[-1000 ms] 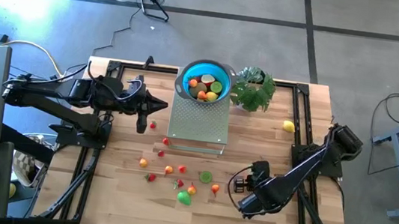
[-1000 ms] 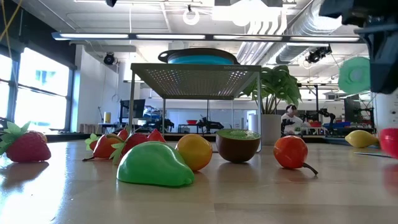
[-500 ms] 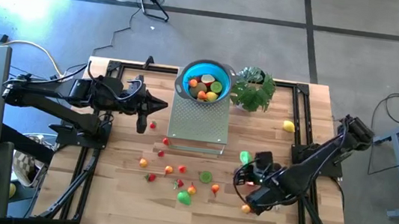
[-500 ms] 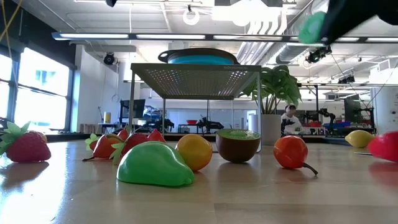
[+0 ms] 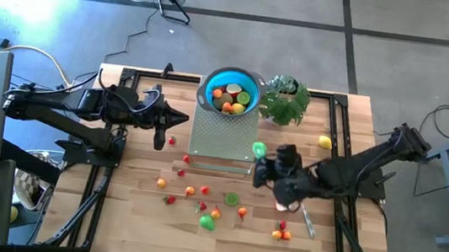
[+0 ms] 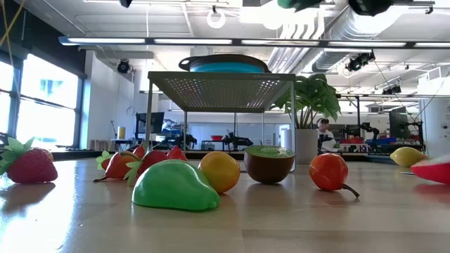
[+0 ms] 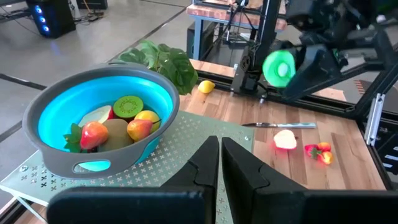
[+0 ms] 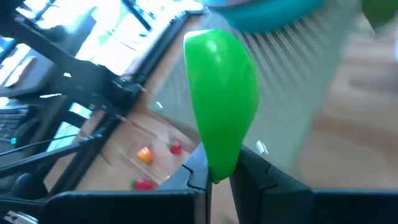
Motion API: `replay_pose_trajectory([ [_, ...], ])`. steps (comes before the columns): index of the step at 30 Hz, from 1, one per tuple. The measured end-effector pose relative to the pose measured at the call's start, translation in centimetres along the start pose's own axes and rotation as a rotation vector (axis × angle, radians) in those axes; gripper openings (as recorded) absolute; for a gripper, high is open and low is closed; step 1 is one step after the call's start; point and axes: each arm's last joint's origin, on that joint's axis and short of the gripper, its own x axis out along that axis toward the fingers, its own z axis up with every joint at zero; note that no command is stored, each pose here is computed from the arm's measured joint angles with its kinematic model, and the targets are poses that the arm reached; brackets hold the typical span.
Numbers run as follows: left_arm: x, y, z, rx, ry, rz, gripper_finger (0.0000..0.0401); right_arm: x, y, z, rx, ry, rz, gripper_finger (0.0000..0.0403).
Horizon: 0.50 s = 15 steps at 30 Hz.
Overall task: Pick & Place Fruit
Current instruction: Put the green pear in the blue bowl on the shelf
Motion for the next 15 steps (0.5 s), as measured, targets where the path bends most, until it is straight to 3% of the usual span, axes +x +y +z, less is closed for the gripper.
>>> replay_pose_trajectory([
  [9,0.0,0.0,0.0,0.0,0.001,0.001,0.0014,3.4,0.8,4.7,-0.116,-0.019,0.119,0.0028],
  [15,0.0,0.0,0.0,0.0,0.002,0.001,0.0014,5.5,0.1,7.9,-0.168,-0.056,0.138,0.0028],
])
